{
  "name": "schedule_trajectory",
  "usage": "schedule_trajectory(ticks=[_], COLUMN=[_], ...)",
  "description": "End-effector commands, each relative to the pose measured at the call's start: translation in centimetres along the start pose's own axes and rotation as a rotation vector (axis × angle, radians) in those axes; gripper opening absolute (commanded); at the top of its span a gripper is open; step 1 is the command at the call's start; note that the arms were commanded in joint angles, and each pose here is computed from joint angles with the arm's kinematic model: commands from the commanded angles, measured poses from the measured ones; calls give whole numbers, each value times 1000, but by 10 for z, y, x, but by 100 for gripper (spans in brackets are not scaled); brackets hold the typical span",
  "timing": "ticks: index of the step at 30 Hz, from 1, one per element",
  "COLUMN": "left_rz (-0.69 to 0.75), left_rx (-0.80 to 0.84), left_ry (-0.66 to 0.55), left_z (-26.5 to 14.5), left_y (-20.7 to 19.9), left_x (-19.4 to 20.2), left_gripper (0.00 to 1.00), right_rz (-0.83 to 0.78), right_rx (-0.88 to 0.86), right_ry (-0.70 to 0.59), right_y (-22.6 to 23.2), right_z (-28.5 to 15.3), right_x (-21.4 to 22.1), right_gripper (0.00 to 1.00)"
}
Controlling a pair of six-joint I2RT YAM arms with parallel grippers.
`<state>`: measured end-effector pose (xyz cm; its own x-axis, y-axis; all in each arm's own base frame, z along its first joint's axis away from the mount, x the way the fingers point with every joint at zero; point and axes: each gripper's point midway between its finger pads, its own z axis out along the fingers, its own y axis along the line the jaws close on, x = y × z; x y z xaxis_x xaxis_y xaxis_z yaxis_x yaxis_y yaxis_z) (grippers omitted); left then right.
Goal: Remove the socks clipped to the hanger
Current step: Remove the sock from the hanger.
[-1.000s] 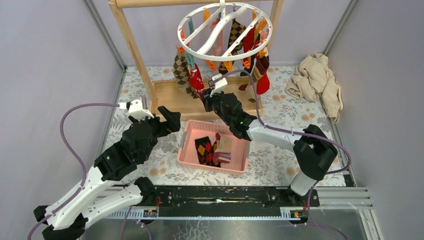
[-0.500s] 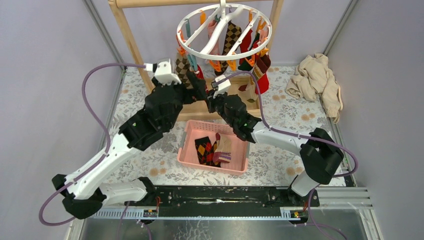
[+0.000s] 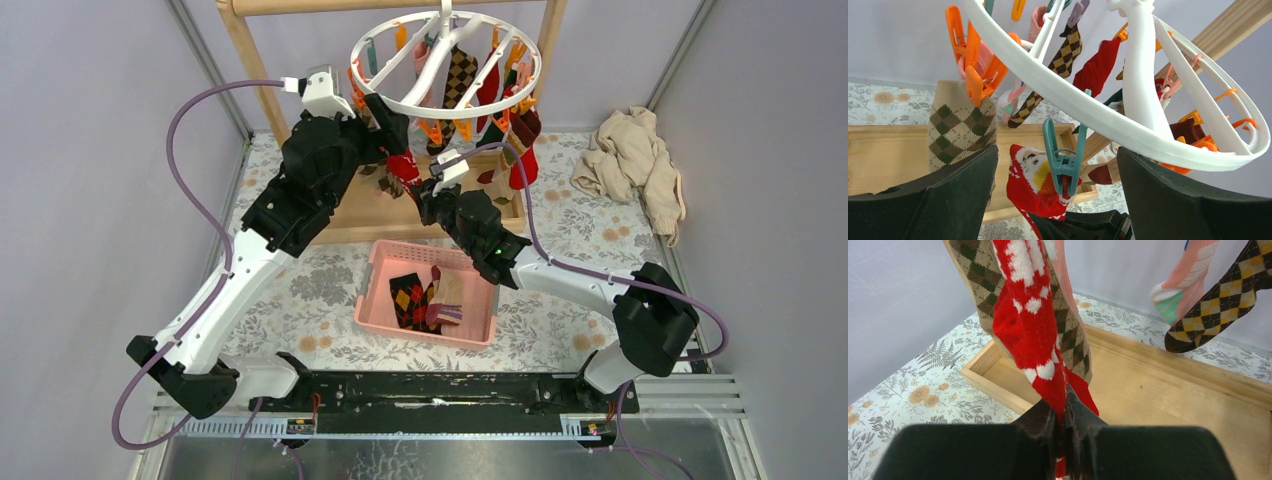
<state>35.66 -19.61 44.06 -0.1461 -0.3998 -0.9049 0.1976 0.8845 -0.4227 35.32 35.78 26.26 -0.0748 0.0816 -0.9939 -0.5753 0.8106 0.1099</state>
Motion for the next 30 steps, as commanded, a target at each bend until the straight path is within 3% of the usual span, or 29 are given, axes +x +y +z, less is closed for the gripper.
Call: schedule_trajectory(ticks=[1,5,17,27,30], left_rz=[-45,-54,-41,-18,-13], left_rx=[102,123,121,98,91], left_ry=[-27,-28,-34,-31,-29], left_z=[-1,0,3,8,9], left_y=[-19,-22,-23,-19,-17], left_x=[-15,-14,-15,-12,-10], left_gripper=[94,89,61,47,37], right_rz=[2,3,3,-4,-6], right_rx=[17,15,18,22,22], right_ry=[-65,-63,-49,-35,-30], right_y=[-3,-2,-3,-5,-6], right_z=[-6,-5,-6,-9,-11], right_x=[-25,-24,-18,-11,-9], right_gripper=[9,9,8,8,8])
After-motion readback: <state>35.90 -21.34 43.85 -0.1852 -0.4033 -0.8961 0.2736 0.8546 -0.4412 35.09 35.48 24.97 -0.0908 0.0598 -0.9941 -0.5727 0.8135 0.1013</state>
